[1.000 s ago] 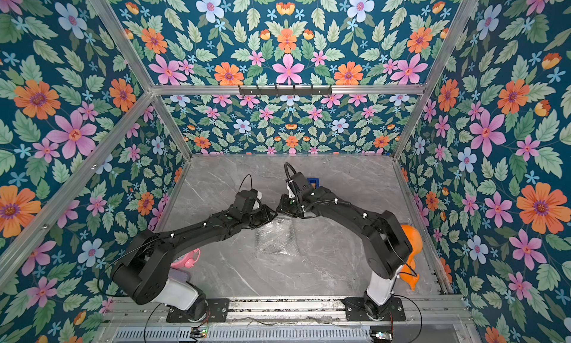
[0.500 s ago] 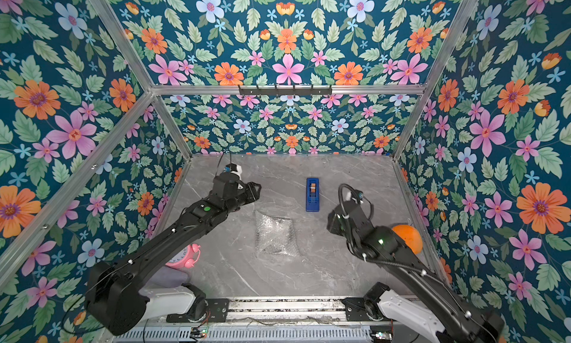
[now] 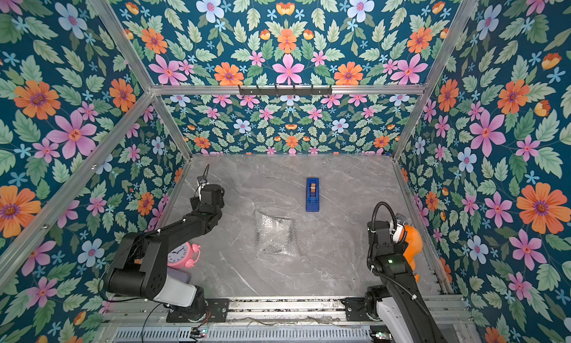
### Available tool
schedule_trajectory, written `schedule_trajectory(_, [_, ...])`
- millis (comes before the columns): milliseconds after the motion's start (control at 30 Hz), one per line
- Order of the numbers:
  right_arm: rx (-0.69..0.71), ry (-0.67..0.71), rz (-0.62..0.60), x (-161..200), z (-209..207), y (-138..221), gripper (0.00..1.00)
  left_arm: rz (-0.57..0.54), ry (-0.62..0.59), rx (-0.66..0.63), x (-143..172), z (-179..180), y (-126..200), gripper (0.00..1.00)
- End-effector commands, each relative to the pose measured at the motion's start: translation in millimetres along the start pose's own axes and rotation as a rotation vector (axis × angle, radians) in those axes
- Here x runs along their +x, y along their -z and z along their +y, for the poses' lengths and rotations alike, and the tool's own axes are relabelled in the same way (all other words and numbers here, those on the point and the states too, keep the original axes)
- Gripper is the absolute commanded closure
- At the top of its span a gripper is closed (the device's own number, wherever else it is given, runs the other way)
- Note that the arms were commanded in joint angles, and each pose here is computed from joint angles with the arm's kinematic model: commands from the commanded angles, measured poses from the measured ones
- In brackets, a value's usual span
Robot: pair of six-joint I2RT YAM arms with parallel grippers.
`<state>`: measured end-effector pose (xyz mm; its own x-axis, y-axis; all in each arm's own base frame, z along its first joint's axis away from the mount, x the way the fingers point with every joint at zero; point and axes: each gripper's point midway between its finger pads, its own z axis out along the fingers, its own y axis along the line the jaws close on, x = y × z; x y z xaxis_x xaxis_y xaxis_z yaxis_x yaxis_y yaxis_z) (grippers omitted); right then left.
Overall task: Wrap dinner plates in bubble wrap
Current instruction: Reset both arms
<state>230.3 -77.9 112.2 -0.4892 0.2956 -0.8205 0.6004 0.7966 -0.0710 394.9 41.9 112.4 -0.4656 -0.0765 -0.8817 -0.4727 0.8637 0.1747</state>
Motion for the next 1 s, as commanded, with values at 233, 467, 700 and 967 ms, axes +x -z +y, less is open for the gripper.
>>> schedule_trajectory(233, [-0.371, -0.017, -0.213, -45.4, 81.6, -47.2, 0.22, -0.224, 0.115, 0.158, -4.9, 14.4, -4.9, 0.03])
schedule_trajectory(467, [-0.619, 0.098, -0.162, -50.3, 139.0, -70.7, 0.12, -0.299, 0.069, 0.322, 7.2, -3.9, 11.3, 0.0])
schedule_trajectory(700, [-0.578, 0.051, -0.257, -43.1, 126.9, -70.7, 0.01, -0.306, 0.067, 0.317, 6.9, -3.4, 11.0, 0.0])
schedule_trajectory(967, [-0.568, 0.056, -0.27, -44.6, 127.1, -70.9, 0.01, -0.314, 0.058, 0.303, 6.2, -4.2, 12.7, 0.0])
